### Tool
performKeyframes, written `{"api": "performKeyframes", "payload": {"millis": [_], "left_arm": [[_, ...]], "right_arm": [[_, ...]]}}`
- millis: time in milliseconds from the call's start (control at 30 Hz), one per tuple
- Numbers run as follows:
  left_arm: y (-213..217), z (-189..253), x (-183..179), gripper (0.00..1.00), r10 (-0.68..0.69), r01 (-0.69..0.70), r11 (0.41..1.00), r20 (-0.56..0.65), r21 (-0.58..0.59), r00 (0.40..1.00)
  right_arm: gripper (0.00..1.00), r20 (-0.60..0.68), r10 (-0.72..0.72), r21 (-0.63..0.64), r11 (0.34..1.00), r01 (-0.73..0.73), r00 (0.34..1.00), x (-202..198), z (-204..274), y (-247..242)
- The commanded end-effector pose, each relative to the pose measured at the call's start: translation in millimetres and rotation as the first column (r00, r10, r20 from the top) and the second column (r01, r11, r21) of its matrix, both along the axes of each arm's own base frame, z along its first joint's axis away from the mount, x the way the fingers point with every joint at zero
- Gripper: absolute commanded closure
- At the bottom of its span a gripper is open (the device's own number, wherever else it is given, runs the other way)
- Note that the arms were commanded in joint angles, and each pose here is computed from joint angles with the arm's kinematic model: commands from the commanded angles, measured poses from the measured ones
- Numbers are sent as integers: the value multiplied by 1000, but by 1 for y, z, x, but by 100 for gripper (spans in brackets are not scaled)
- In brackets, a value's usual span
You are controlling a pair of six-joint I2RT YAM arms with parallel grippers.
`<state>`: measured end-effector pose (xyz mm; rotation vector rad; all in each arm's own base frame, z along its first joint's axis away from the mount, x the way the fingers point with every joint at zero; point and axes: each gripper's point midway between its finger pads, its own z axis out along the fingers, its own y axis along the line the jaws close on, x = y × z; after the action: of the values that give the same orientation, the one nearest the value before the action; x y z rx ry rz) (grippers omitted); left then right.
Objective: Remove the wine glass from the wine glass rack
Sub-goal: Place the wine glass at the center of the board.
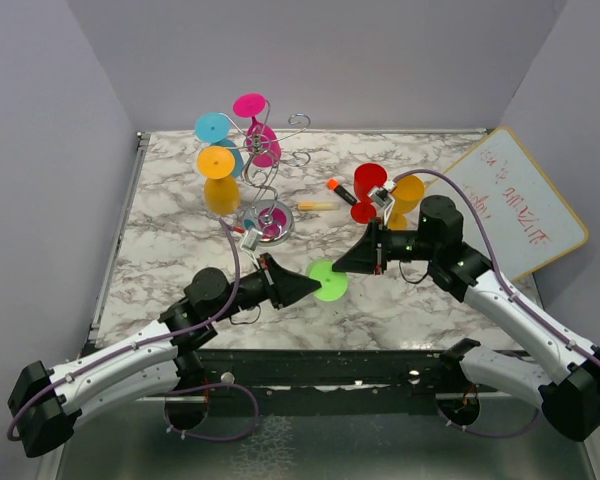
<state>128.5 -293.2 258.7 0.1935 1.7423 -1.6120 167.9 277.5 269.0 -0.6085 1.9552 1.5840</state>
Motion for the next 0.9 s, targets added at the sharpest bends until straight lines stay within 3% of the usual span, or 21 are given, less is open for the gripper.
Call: {"api": "performKeyframes", "payload": {"millis": [0,167,367,433,567,733,867], "left_arm": [[5,19,-4,94,2,1,998,59,-56,998],[0,14,-9,87,-38,40,999,61,-36,997],[-8,18,-15,89,-102,104,995,100,-10,990],[-8,19,-15,98,-104,106,994,107,-7,989],[-7,17,-15,100,-98,100,995,109,-6,989],[-5,16,-15,100,-91,92,996,122,-4,988],[-4,21,-23,100,-129,131,991,161,-4,978]], "right_arm": [[99,-11,16,37,999,-15,1000,-2,1,3],[98,-7,31,40,999,-31,1000,-3,2,4],[96,-1,47,46,998,-47,999,-7,3,3],[95,-4,25,32,999,-24,1000,-3,1,3],[94,-16,-27,-26,999,26,1000,5,-10,0],[86,-28,-25,-32,999,24,999,5,-13,0],[71,10,-108,-53,993,109,994,17,-7,-4]]}}
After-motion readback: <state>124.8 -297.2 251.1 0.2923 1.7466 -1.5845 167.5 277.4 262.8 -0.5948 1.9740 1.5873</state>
